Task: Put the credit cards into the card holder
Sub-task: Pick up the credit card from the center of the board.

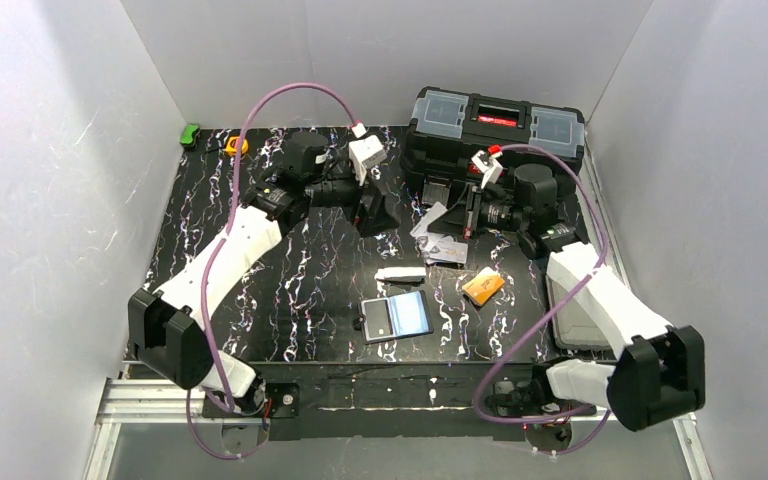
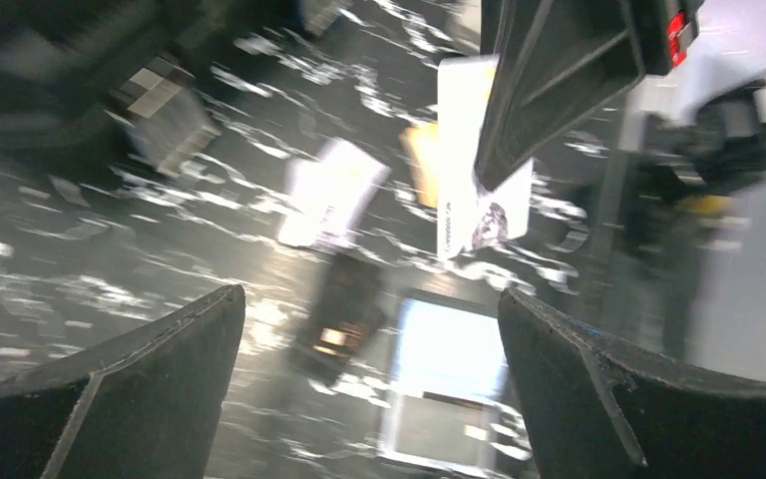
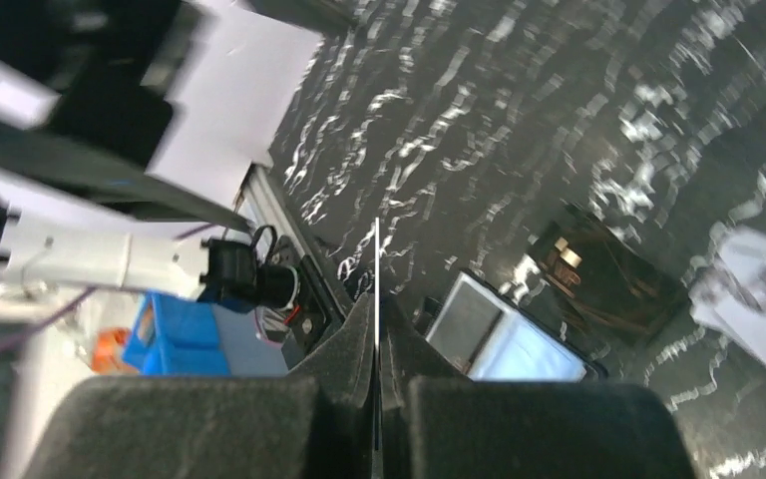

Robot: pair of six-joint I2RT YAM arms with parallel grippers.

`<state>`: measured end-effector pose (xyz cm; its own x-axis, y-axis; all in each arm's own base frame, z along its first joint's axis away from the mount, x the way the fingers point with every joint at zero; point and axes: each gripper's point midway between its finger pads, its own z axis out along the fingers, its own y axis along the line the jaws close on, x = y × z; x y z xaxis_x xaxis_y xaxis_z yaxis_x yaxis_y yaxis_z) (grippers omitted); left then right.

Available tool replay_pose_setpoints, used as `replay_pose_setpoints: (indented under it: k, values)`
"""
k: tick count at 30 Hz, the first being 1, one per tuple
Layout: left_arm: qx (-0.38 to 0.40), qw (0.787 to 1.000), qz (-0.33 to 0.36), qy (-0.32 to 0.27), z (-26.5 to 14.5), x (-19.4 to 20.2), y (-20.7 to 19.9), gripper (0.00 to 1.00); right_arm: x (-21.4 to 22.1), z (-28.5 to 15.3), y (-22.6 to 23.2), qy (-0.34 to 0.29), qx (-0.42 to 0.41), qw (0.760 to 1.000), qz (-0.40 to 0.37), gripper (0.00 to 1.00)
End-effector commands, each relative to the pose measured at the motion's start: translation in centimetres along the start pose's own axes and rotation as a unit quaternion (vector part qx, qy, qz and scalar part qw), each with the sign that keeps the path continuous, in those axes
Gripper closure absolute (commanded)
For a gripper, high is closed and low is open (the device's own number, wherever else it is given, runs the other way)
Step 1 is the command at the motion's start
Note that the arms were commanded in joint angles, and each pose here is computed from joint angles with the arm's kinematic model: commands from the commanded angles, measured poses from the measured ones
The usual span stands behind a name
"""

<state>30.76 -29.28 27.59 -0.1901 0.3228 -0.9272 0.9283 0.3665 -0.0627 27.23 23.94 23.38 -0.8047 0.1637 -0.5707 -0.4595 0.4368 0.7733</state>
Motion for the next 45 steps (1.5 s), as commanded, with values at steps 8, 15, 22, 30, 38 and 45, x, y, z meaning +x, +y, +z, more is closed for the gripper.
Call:
replay_pose_setpoints:
  k: [8,15,22,30,38,45]
  values:
    - [0.270,0.926,-0.264,0.022,-3.9,0.5,-9.2,0.12,0.8,-1.8,11.9,0.047,-0.122,0.959,-0.251,0.99]
    - [0.291,0.926,-0.241,0.001,-6.1,-1.2,-10.9,0.16,2.5,-2.1,14.8,0.116,-0.169,0.942,-0.266,0.99]
    - [0.291,0.931,-0.219,-0.023,-7.4,-2.3,-11.9,0.24,3.9,-1.6,15.8,0.159,-0.170,0.936,-0.263,0.99]
    - [0.278,0.936,-0.214,-0.024,-7.8,-1.7,-12.5,0.53,4.1,-1.3,16.7,0.170,-0.168,0.935,-0.263,0.99]
    - [0.283,0.937,-0.205,-0.024,-7.8,-2.0,-12.8,0.54,4.9,-0.3,17.4,0.187,-0.172,0.930,-0.265,0.99]
    - [0.281,0.939,-0.198,-0.023,-7.8,-1.9,-12.7,0.98,4.9,0.0,17.3,0.189,-0.169,0.931,-0.265,0.99]
